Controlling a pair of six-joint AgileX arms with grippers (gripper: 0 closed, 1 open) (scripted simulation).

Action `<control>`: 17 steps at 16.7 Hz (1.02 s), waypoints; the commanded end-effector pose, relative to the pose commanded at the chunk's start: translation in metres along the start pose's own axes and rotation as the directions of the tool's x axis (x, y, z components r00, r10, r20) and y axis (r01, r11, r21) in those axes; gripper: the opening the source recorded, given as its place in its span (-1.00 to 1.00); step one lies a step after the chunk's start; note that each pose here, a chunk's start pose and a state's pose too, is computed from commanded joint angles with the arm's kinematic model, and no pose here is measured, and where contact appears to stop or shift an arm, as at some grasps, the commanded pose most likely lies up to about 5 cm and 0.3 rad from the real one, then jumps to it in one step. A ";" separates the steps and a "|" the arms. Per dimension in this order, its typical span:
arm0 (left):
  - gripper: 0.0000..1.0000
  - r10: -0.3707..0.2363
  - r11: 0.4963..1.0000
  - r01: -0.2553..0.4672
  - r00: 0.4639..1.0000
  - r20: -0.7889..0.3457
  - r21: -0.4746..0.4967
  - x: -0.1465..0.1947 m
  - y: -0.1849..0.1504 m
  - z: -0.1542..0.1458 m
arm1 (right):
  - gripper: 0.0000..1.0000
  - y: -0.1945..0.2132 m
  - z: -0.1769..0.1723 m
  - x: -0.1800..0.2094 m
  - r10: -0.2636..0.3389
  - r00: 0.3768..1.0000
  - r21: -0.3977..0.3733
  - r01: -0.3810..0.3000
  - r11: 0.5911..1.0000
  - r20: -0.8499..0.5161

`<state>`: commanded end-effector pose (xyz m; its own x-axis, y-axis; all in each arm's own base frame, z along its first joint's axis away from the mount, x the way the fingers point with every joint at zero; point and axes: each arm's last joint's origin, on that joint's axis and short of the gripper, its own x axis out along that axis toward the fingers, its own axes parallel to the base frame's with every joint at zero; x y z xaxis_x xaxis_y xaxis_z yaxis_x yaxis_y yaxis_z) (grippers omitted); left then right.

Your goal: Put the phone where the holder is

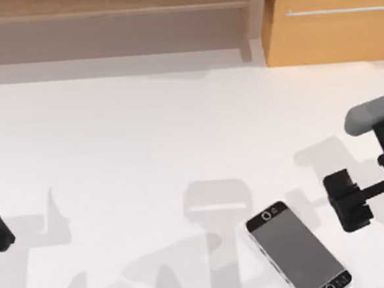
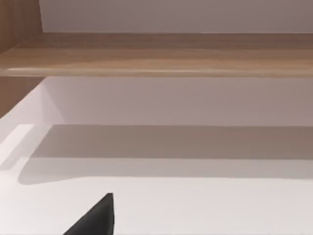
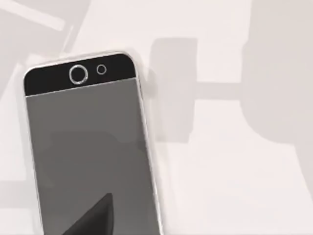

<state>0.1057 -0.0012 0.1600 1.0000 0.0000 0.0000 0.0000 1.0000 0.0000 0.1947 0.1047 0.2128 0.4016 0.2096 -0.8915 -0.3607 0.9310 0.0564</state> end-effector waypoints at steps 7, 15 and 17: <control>1.00 0.000 1.000 0.000 1.000 0.000 0.000 0.000 0.000 0.000 | 1.00 0.065 0.038 0.053 -0.038 0.918 -0.137 -0.018 0.990 -0.395; 1.00 0.000 1.000 0.000 1.000 0.000 0.000 0.000 0.000 0.000 | 1.00 0.079 0.043 0.064 -0.055 0.893 -0.161 -0.020 0.987 -0.447; 1.00 0.000 1.000 0.000 1.000 0.000 0.000 0.000 0.000 0.000 | 1.00 0.079 0.041 0.069 -0.057 0.890 -0.164 -0.020 0.986 -0.452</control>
<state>0.1057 -0.0012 0.1600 1.0000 0.0000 0.0000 0.0000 1.0000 0.0000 0.2285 0.2048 0.1737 -0.0021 -0.0019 -1.0000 -0.5015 0.8652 -0.0006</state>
